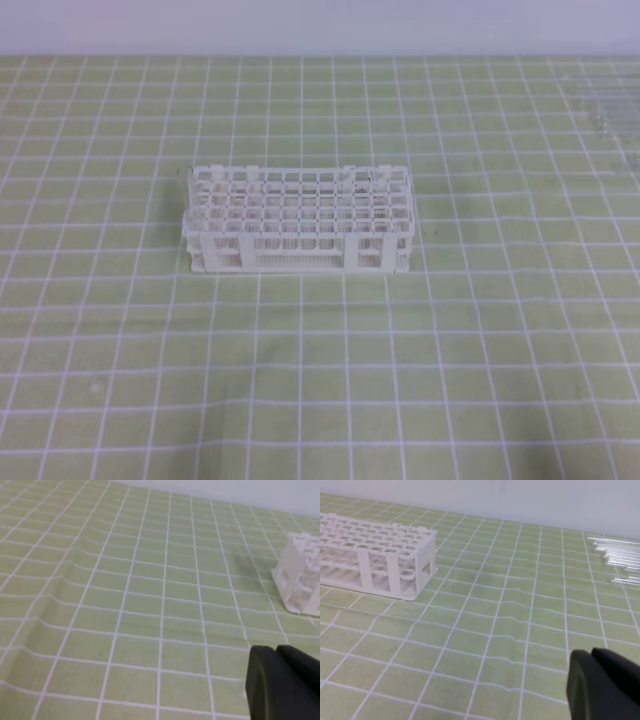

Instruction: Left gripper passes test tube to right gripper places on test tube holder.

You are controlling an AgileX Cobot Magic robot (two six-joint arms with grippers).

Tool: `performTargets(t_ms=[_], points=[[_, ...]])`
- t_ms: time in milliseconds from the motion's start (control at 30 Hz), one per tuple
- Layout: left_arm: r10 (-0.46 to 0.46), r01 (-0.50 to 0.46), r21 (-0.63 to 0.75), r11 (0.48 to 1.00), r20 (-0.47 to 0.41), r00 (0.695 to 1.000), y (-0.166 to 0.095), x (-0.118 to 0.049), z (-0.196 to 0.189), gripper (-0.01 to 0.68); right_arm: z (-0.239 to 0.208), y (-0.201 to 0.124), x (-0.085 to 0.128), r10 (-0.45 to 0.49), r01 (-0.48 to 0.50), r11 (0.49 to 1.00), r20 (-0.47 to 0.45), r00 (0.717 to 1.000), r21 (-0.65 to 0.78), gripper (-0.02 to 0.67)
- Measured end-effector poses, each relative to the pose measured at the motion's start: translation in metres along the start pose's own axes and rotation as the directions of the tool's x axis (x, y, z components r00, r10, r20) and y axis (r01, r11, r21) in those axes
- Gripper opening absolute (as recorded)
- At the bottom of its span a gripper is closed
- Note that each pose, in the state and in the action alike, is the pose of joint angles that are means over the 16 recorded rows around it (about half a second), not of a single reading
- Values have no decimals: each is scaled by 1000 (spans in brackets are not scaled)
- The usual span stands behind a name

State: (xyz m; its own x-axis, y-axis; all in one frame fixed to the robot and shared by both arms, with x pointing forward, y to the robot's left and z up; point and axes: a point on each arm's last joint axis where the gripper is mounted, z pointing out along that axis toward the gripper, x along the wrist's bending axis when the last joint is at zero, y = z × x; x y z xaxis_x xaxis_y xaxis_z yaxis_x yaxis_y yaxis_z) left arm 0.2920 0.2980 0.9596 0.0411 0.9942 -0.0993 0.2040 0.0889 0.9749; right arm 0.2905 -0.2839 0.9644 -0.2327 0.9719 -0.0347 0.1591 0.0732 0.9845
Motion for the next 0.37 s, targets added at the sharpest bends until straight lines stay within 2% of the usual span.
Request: performTargets(t_ms=[367], points=[[57,-57,9,998,4,998,-2,0,0,-1,0,0,0,0,0,1000,0,1000,0,-18]])
